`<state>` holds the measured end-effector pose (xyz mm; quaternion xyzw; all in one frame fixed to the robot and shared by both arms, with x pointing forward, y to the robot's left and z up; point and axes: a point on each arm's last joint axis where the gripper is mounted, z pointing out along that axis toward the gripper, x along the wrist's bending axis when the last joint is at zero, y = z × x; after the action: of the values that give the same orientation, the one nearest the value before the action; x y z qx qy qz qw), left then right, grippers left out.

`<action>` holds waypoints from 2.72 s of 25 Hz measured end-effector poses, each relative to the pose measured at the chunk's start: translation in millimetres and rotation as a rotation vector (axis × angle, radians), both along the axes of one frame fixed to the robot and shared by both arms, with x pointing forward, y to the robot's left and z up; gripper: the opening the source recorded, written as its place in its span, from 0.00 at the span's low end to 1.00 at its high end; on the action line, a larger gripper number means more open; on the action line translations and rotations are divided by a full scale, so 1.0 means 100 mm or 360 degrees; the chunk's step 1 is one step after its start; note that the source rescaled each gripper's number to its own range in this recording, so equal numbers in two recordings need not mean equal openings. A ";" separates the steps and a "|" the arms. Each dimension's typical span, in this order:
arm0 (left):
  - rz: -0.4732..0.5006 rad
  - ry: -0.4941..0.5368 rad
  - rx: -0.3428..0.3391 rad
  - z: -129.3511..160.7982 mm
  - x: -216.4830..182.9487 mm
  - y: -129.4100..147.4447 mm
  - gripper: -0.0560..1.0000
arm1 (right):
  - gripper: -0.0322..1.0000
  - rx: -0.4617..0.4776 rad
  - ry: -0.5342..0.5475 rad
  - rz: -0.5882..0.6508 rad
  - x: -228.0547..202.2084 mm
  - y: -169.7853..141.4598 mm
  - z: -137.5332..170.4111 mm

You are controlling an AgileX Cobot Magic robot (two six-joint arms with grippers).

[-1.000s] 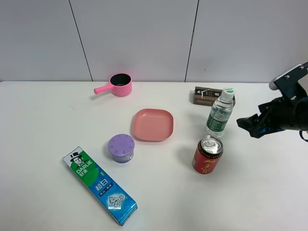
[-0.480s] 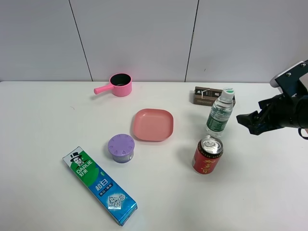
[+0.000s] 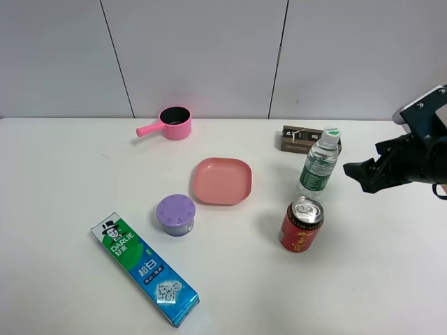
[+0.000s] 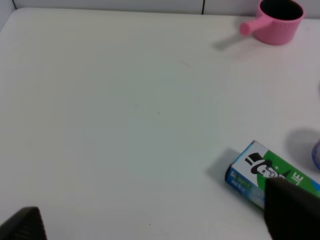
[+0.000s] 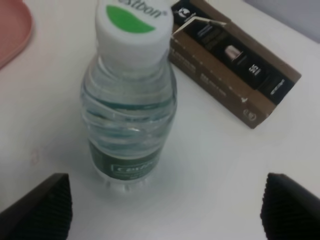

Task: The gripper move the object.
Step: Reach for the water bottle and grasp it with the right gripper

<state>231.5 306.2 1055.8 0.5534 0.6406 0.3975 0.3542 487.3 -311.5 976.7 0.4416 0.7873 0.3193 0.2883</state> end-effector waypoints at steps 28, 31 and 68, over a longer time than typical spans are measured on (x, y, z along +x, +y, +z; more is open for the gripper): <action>0.0000 0.0000 0.0000 0.00 0.00 0.00 1.00 | 1.00 0.0039 0.0096 0.0227 0.39 0.01 -0.53; 0.0000 0.0000 0.0000 0.00 0.00 0.00 1.00 | 1.00 0.0047 0.0045 0.0233 0.46 0.01 -0.46; -0.0001 0.0000 -0.0001 0.00 0.00 0.00 1.00 | 0.03 0.0106 0.0069 0.0443 0.76 0.32 -0.63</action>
<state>231.5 306.2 1055.8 0.5534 0.6406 0.3972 0.3545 562.9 -279.3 914.0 0.3444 0.8360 0.3724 0.2093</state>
